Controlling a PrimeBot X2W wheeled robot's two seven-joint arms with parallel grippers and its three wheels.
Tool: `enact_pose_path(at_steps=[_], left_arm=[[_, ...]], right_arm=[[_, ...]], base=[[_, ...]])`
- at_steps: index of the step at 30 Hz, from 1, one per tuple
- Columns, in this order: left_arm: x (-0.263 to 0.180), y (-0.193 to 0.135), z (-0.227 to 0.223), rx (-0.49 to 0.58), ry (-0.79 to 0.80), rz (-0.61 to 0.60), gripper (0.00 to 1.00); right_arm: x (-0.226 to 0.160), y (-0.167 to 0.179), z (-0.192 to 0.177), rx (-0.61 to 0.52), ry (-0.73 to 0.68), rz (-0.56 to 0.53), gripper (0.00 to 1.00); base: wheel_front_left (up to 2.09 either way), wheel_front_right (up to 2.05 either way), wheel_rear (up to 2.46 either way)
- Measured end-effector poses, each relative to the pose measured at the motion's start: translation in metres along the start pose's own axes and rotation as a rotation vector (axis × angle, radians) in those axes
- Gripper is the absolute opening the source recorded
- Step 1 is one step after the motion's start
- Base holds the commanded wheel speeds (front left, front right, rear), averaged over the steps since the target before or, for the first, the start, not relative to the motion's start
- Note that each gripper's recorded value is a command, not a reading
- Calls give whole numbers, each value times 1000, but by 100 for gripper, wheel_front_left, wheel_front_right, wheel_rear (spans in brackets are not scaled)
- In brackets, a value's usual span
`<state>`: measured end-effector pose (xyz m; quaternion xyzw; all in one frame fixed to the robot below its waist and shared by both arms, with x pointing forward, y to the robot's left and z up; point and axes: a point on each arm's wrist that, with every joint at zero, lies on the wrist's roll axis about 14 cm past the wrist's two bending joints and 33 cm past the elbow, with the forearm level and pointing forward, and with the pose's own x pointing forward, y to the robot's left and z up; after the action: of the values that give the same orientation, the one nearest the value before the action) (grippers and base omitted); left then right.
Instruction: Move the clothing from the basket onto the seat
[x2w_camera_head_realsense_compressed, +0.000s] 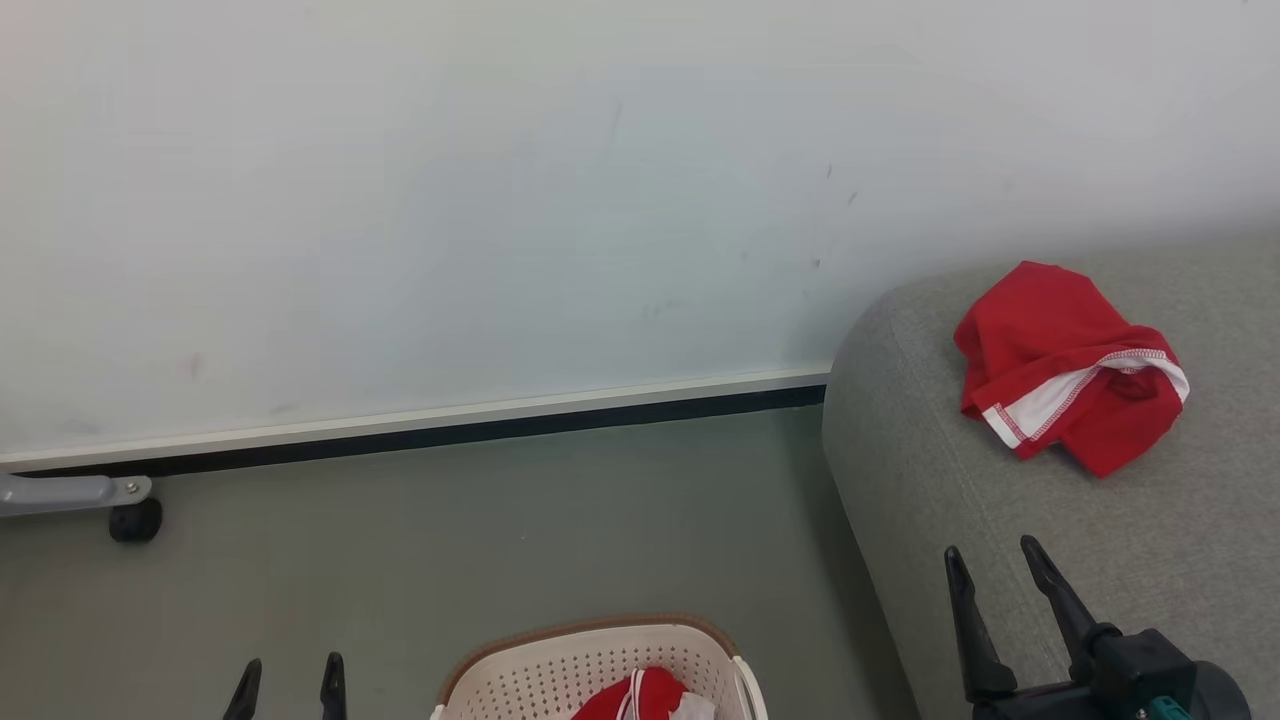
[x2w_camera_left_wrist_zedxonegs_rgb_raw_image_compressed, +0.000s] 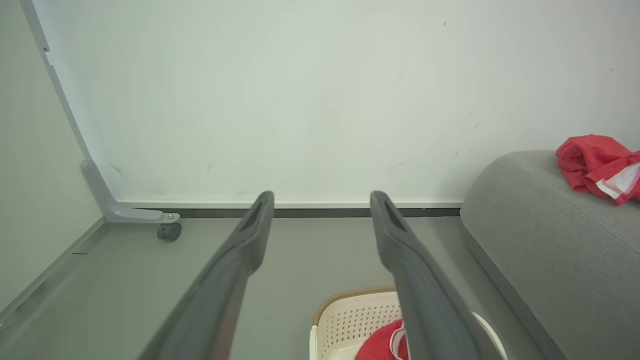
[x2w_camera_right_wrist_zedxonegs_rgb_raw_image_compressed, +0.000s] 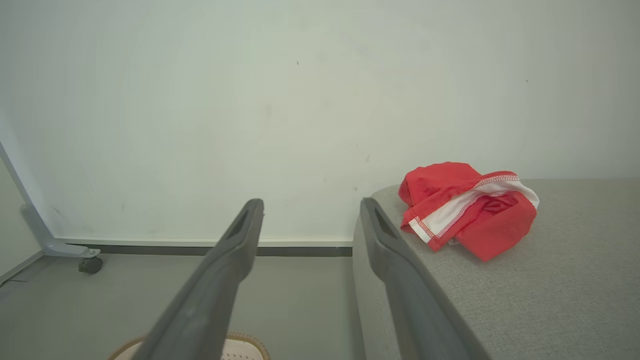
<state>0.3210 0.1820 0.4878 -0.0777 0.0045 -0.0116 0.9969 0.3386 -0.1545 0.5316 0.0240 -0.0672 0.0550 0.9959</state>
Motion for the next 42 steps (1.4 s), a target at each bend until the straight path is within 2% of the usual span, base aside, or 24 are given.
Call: enact_pose_path(at_steps=[25,31,42], left_arm=[[7,-4,-8,7,31,-15,100],[26,-34,-13,18,46,-118,100],[63,-113,-51,-2,184,-347,100]], right_arm=[[6,-13,-2,-8,2,-37,100],[25,-28,5,-28,-21,-64,100],[78,-56,28,-112,-106,-85,100]], base=[[0,0,0],[0,0,0],[0,0,0]])
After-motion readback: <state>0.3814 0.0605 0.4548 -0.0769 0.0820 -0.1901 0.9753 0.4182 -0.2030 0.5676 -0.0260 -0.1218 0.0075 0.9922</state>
